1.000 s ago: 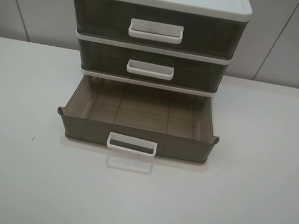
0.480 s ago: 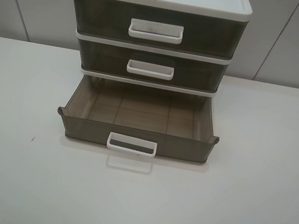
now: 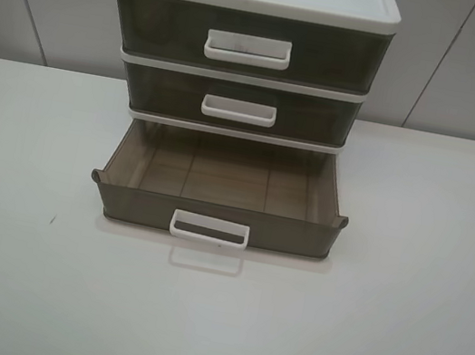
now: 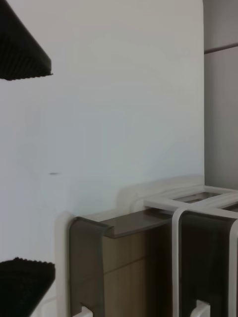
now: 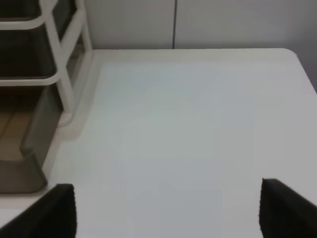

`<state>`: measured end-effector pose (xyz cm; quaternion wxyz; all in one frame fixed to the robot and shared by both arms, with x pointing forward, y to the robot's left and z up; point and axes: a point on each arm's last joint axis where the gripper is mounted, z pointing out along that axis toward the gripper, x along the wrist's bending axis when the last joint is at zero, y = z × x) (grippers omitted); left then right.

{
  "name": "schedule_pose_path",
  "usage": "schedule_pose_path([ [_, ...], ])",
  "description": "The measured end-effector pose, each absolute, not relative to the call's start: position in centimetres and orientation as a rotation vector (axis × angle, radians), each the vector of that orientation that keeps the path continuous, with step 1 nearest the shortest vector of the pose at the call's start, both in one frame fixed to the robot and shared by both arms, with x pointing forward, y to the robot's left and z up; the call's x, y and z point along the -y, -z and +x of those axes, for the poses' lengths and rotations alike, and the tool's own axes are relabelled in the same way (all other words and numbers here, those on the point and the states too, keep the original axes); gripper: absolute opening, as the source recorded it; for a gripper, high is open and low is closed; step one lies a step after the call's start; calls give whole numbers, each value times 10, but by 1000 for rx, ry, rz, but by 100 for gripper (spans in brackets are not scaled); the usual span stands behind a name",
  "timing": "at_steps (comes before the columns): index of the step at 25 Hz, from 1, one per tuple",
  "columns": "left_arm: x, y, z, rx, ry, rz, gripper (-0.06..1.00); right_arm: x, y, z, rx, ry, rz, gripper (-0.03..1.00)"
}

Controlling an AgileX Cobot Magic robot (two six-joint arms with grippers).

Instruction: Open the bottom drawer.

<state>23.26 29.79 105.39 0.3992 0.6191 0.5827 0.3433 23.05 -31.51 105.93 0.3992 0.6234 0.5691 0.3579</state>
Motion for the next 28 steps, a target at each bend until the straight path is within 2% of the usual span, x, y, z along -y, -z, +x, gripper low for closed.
schedule_pose_path([
  [28,-298,-1054,233,-1475,-869,1567,74,306,-1059,230,-1492,-866,1527,74],
])
